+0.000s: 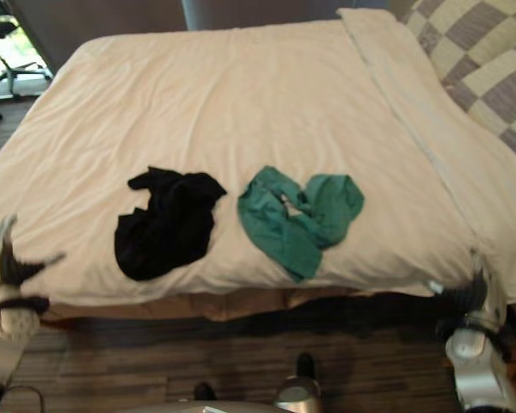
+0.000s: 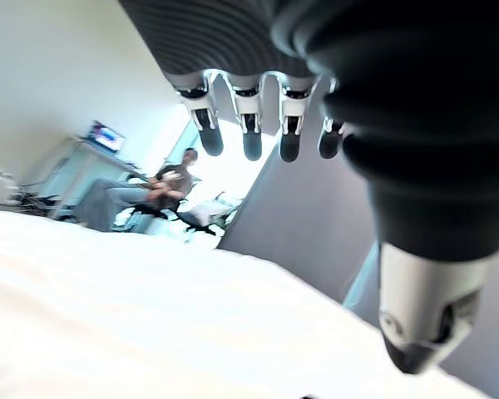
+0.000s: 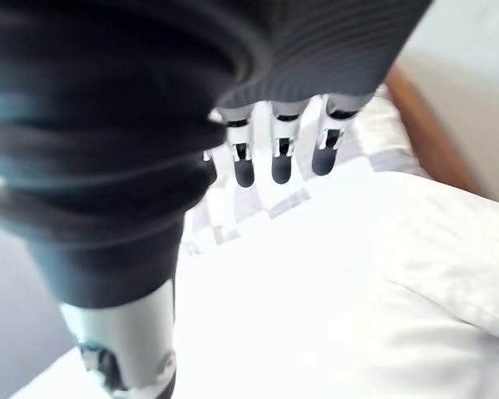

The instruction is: Tidy up the quilt and then pick up the clothes from the bed and put them into the laundry hamper.

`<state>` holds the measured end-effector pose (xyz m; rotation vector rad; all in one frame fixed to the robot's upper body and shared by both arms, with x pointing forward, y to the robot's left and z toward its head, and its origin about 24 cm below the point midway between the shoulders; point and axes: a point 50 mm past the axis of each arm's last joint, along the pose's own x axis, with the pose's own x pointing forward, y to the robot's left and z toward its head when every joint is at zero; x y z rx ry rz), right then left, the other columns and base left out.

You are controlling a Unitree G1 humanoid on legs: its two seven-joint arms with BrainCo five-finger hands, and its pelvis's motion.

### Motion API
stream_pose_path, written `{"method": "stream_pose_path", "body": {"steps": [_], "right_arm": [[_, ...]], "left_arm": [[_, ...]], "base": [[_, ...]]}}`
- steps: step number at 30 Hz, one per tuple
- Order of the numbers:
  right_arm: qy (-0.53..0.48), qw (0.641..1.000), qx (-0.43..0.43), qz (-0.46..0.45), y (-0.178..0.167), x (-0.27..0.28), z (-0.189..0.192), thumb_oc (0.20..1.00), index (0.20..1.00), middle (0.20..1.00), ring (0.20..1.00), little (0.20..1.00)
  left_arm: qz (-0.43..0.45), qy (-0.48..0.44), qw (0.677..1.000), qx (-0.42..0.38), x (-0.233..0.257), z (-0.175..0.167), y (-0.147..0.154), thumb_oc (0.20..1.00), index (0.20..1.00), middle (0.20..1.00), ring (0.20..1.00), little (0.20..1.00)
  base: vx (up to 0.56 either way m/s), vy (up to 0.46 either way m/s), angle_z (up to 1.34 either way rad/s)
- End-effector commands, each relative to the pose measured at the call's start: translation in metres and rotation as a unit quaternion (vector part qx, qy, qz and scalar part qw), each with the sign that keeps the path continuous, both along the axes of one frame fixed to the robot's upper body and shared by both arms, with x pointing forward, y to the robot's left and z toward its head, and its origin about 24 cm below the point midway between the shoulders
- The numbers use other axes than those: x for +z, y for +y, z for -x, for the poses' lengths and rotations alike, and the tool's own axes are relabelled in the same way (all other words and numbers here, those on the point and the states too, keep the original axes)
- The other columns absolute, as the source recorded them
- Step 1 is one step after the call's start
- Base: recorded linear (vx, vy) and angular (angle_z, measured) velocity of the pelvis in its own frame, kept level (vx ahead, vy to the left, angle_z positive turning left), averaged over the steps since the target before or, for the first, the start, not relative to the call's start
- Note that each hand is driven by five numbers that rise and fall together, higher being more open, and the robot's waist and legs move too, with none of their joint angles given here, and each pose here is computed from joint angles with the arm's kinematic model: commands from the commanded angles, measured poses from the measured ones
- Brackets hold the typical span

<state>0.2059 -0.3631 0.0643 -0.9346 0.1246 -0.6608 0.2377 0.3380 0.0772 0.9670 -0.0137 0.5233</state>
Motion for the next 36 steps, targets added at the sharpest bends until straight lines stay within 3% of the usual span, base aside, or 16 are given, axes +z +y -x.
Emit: {"method": "stream_pose_path", "body": {"steps": [1,6,9,16,18,19,25,29,33,36], "right_arm": [[-0.070,0.996,0.048,0.030,0.019,0.028,-0.033,1.000,1.000,1.000,1.000,1.000],[-0.142,0.975,0.157,0.063,0.065,0.080,-0.081,1.000,1.000,1.000,1.000,1.000],[-0.201,0.952,0.225,0.056,0.101,0.107,-0.097,1.000,1.000,1.000,1.000,1.000],[-0.284,0.898,0.321,-0.095,0.140,0.114,-0.090,1.000,1.000,1.000,1.000,1.000],[-0.301,0.876,0.350,-0.140,0.149,0.112,-0.081,1.000,1.000,1.000,1.000,1.000],[-0.300,0.871,0.358,-0.149,0.151,0.110,-0.078,1.000,1.000,1.000,1.000,1.000],[-0.297,0.863,0.388,-0.131,0.161,0.112,-0.072,1.000,1.000,1.000,1.000,1.000],[-0.268,0.876,0.400,-0.033,0.170,0.123,-0.086,1.000,1.000,1.000,1.000,1.000],[-0.216,0.890,0.400,0.024,0.176,0.125,-0.111,1.000,1.000,1.000,1.000,1.000],[-0.195,0.895,0.401,0.013,0.177,0.122,-0.122,1.000,1.000,1.000,1.000,1.000]], "left_arm": [[-0.026,-0.064,0.998,-0.003,0.030,-0.017,0.003,1.000,1.000,1.000,1.000,1.000],[-0.007,-0.074,0.995,-0.062,0.045,-0.061,-0.031,1.000,1.000,1.000,1.000,1.000],[-0.031,-0.017,0.998,-0.055,0.040,-0.094,-0.044,1.000,1.000,1.000,1.000,1.000],[-0.095,0.082,0.991,-0.052,0.034,-0.125,-0.057,1.000,1.000,1.000,1.000,1.000],[-0.136,0.136,0.979,-0.071,0.019,-0.127,-0.064,0.520,0.520,0.520,0.520,0.520],[-0.141,0.147,0.976,-0.082,0.015,-0.128,-0.069,0.200,0.200,0.200,0.200,0.200],[-0.082,0.218,0.964,-0.127,-0.046,-0.107,-0.097,0.200,0.200,0.200,0.200,0.200],[-0.006,0.238,0.957,-0.168,-0.087,-0.071,-0.116,0.200,0.200,0.200,0.200,0.200],[0.073,0.232,0.954,-0.176,-0.104,-0.041,-0.115,0.200,0.200,0.200,0.200,0.200],[0.052,0.189,0.958,-0.210,-0.087,-0.037,-0.117,0.200,0.200,0.200,0.200,0.200]], "base": [[-0.02,-0.011,-0.11],[-0.17,-0.023,-0.11],[-0.19,-0.039,-0.03],[-0.06,0.016,-0.11],[0.01,0.039,-0.14],[0.02,0.018,-0.08],[0.04,-0.020,-0.04],[0.04,-0.056,0.00],[0.03,-0.081,0.14],[0.01,-0.069,0.19]]}}
